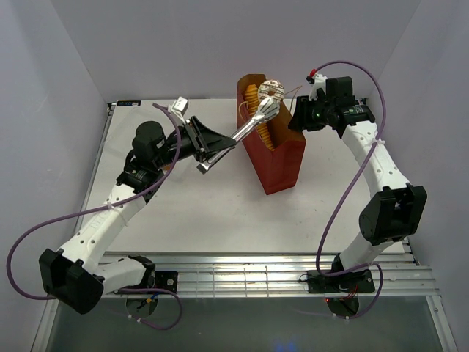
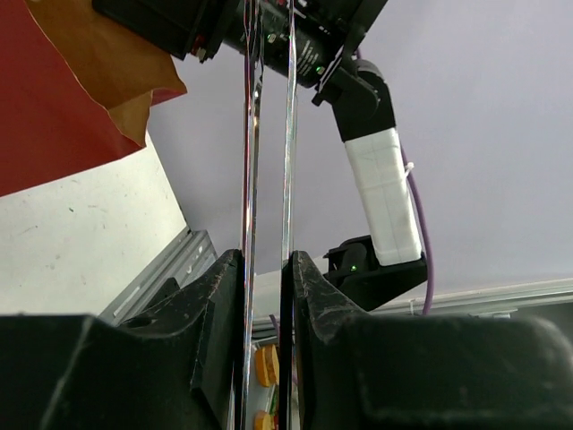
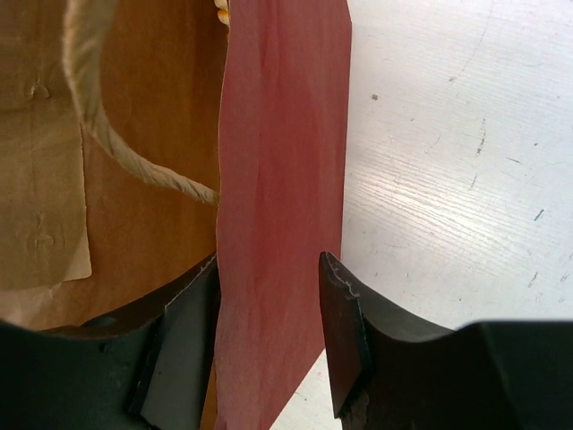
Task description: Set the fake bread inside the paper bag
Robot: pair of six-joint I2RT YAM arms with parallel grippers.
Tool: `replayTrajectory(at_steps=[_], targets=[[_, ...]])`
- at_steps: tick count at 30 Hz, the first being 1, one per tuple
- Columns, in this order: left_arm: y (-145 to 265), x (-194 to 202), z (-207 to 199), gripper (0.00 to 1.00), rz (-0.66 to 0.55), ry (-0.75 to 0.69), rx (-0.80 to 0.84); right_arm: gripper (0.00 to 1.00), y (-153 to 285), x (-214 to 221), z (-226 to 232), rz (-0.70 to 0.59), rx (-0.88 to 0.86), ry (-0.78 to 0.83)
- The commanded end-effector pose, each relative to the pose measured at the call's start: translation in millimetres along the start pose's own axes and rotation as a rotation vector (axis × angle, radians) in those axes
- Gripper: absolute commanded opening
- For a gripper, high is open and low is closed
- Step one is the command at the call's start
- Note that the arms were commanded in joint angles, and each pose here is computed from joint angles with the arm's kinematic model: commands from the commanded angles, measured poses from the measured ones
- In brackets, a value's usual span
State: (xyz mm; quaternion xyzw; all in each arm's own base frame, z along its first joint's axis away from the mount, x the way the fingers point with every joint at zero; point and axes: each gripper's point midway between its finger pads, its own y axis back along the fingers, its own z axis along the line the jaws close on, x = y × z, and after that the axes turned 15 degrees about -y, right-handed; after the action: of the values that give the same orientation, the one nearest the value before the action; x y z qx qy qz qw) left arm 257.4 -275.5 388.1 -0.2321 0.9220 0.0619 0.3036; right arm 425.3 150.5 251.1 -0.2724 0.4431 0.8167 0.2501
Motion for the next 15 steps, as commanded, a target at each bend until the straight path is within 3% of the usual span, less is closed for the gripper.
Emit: replayTrajectory(at_steps=[1, 7, 15], targets=[[-10.6, 4.9, -5.8, 0.22, -0.02, -0.013, 0.012, 0.52, 25.2, -26.2, 17.6, -0.093, -0.016, 0.035], [-15.6, 16.7, 7.9, 0.39, -0.014, 0.034, -0.01, 0.52, 25.8, -24.9, 16.4, -0.09, -0.011, 0.042], [-16.7, 18.7, 13.0, 0.5, -0.013, 0.047, -0.02, 0.52, 26.9, -26.5, 16.1, -0.094, -0.01, 0.047]])
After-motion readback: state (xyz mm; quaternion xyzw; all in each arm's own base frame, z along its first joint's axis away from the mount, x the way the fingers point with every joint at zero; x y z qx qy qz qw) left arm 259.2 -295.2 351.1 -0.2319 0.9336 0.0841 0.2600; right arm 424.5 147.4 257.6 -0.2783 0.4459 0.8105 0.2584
